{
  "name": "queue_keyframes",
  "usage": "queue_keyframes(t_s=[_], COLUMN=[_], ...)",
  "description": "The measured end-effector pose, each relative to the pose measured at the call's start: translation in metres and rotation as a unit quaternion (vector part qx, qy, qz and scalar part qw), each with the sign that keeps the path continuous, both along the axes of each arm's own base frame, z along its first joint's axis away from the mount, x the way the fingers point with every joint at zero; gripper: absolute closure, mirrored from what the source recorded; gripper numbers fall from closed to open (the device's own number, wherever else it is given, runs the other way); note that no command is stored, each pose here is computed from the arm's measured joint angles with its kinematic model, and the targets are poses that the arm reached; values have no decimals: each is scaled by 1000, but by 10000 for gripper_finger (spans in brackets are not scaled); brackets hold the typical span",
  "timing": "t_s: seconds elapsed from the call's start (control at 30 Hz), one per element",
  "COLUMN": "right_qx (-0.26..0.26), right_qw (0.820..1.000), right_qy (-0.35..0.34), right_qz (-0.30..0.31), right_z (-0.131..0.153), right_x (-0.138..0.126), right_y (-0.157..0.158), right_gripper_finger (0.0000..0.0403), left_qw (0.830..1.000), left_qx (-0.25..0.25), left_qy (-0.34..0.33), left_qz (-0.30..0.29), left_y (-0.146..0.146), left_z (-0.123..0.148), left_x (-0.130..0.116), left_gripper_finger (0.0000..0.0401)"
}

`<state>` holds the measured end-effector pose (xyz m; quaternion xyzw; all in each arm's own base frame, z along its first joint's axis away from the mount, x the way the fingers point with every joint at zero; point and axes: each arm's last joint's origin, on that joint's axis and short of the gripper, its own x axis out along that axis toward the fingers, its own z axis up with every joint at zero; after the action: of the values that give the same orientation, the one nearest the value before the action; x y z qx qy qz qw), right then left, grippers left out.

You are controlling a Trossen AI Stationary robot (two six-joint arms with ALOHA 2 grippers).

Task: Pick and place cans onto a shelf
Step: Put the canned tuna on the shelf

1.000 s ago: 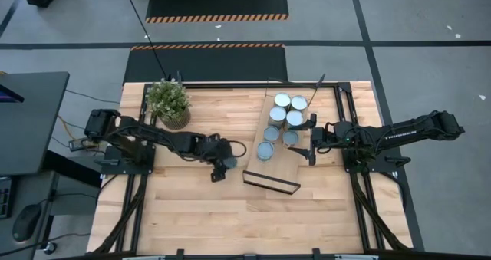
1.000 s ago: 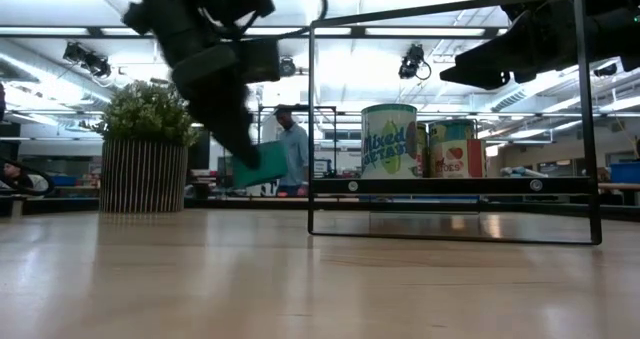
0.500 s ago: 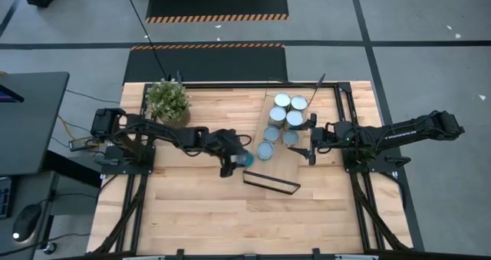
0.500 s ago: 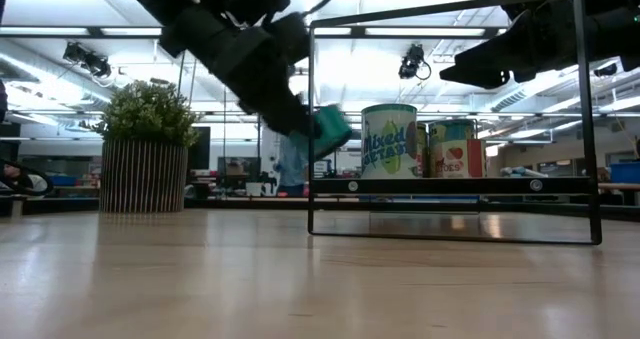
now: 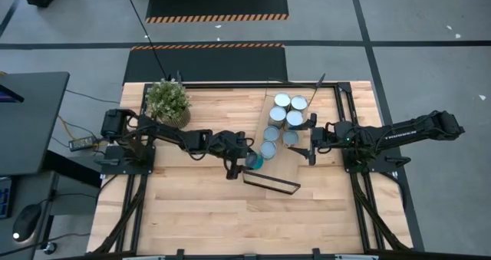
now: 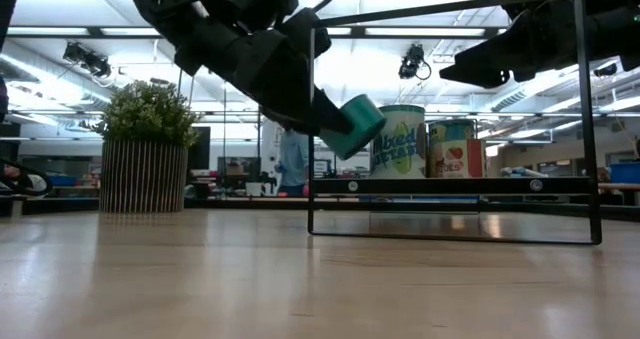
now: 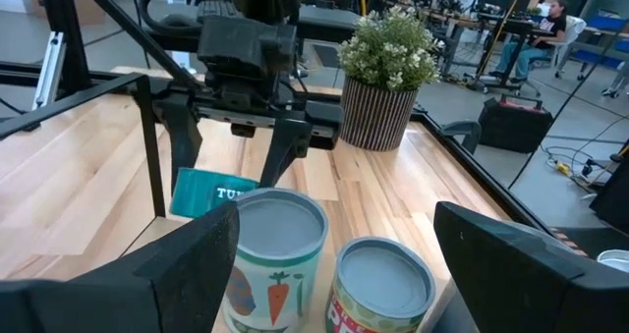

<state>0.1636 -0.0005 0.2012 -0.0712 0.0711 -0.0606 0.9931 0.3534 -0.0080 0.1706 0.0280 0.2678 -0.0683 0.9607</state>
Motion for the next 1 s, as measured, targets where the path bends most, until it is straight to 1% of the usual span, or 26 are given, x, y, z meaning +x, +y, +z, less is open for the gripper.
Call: queue_keyframes(t_s=[0.23, 0.33, 0.47, 0.63, 1.0], right_qx=[0, 0, -1, 0, 1], right_qw=[1000, 1000, 1000, 1000, 1000], right_qy=[-3, -3, -3, -2, -2], right_qz=[2, 1, 1, 1, 1], right_z=[1, 0, 1, 0, 0], right_x=[0, 0, 0, 0, 0], right_y=[0, 0, 0, 0, 0], right_gripper_finger=[54, 54, 54, 54, 54], left_qw=[999, 999, 999, 999, 999], left_qx=[-37, -37, -45, -39, -39], left_qy=[1, 0, -5, 5, 8], left_qz=[-11, -16, -15, -13, -8], left_y=[-2, -5, -8, -9, -9], left_z=[0, 0, -8, -18, -19], left_x=[0, 0, 5, 7, 7], left_gripper_finger=[99, 99, 99, 99, 99])
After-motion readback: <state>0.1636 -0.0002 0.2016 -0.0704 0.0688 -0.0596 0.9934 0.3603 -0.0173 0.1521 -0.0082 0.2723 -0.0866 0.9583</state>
